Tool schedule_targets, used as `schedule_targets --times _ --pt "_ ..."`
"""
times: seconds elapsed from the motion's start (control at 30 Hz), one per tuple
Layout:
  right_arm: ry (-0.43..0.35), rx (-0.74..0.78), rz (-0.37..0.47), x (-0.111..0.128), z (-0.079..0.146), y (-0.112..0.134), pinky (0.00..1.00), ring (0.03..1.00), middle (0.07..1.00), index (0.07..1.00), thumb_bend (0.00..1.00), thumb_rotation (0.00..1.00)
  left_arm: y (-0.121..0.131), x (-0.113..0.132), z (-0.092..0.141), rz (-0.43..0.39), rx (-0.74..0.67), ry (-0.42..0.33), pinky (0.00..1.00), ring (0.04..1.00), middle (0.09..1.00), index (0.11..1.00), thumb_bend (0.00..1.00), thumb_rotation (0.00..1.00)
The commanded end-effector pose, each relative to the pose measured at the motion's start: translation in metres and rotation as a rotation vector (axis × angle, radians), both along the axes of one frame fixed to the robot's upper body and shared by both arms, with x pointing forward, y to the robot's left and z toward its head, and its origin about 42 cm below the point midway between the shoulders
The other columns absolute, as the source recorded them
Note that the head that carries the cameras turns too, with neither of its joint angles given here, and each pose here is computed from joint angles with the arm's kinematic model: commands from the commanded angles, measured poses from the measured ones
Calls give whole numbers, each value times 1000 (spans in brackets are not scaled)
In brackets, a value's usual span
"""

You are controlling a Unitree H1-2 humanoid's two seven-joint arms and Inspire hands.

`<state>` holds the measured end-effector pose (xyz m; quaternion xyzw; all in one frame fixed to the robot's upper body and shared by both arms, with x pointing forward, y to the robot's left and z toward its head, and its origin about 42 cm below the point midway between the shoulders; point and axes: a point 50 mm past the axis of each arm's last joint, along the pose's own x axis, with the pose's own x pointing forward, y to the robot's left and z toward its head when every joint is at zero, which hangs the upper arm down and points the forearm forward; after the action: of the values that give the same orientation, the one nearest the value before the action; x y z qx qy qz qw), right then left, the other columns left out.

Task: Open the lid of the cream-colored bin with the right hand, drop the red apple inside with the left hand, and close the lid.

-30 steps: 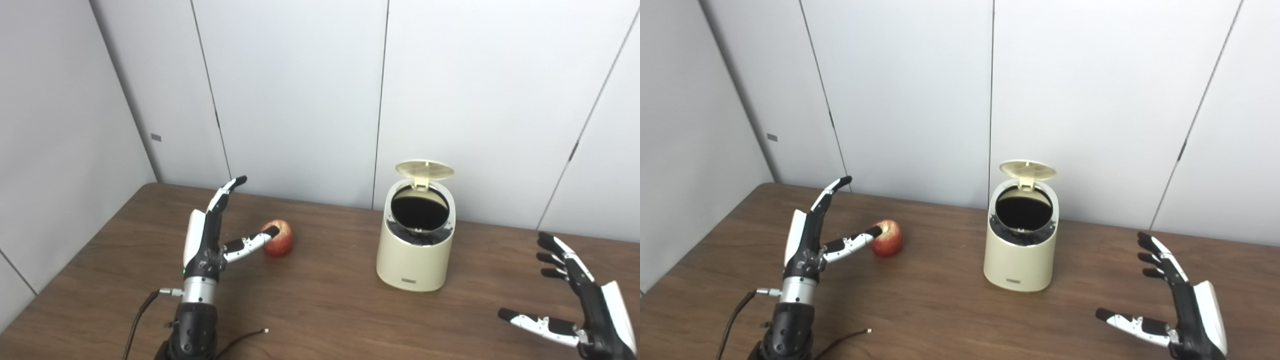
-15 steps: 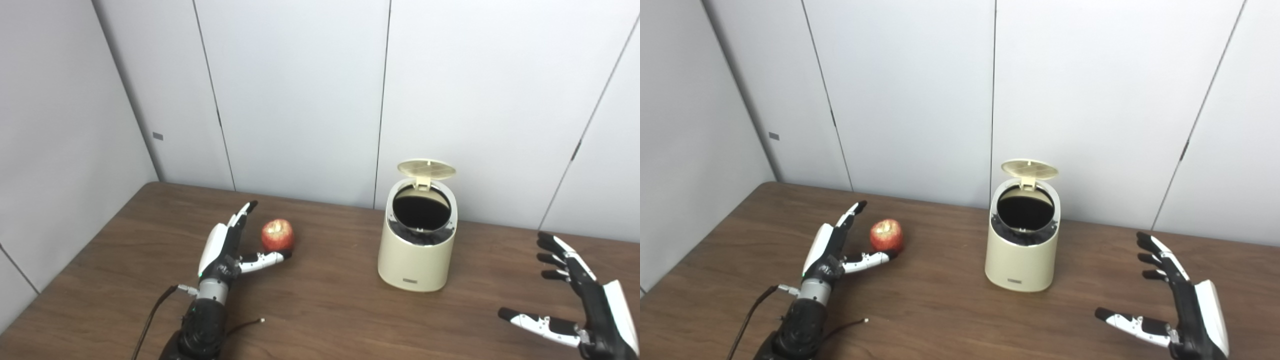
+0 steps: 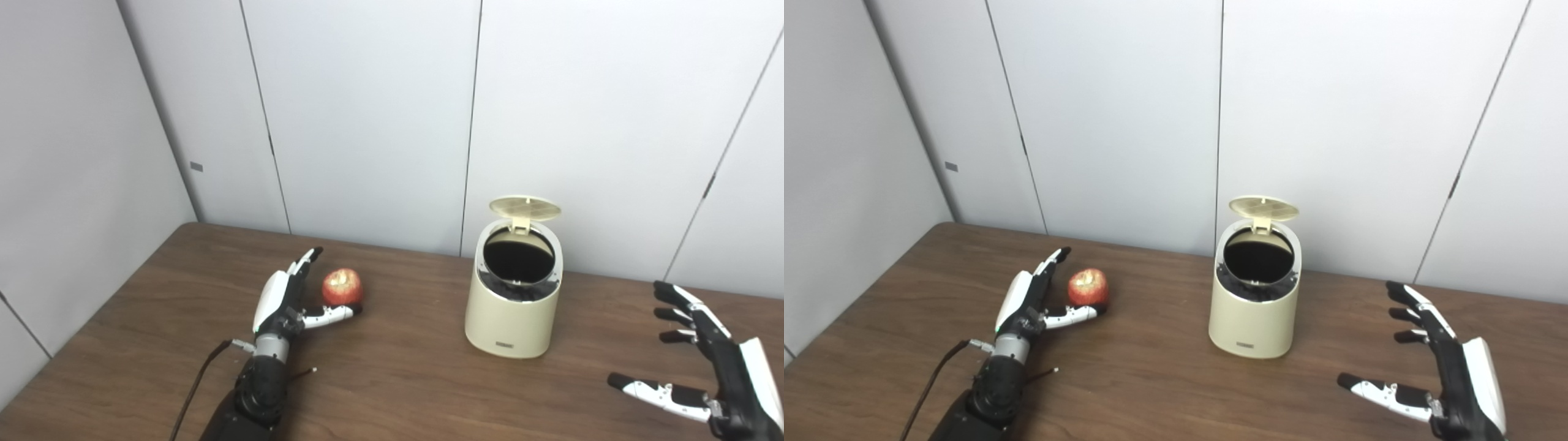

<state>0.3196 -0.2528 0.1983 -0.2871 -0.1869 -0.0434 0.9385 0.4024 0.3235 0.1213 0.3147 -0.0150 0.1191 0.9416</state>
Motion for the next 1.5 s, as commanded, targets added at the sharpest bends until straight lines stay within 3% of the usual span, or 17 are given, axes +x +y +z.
schedule_targets --times 0.0,0.2,0.5,0.63,0.7,0.77,0.87,1.03,1.47 --pt "-79 1 16 1 21 5 604 748 815 817 806 0 -4 7 1 -23 0 -3 889 961 895 934 936 294" --pt "-78 1 14 0 24 8 613 751 816 813 800 0 -12 6 -6 -51 -9 -9 819 870 823 869 876 247" --pt "-81 11 18 -2 31 10 609 752 820 831 787 0 -17 3 -9 -93 -10 14 824 827 763 791 816 194" --pt "-81 14 13 -2 32 11 611 751 819 826 795 0 -16 1 -11 -97 14 22 853 770 675 705 786 93" --pt "-83 15 13 -2 33 11 606 755 819 825 793 0 -15 0 -12 -95 51 33 783 709 609 643 781 50" --pt "-85 17 13 -2 34 11 604 756 820 824 791 0 -14 -1 -14 -89 84 46 761 684 560 525 575 56" --pt "-86 20 11 -1 35 11 609 757 819 824 787 0 -12 -3 -16 -85 129 62 670 647 510 480 529 5" --pt "-84 17 8 0 34 10 611 758 817 820 785 0 -11 -5 -18 -72 151 58 604 619 500 474 524 0" --pt "-95 -8 3 4 25 11 608 751 807 818 803 0 -18 -7 -12 -62 146 -42 574 607 484 487 525 0"
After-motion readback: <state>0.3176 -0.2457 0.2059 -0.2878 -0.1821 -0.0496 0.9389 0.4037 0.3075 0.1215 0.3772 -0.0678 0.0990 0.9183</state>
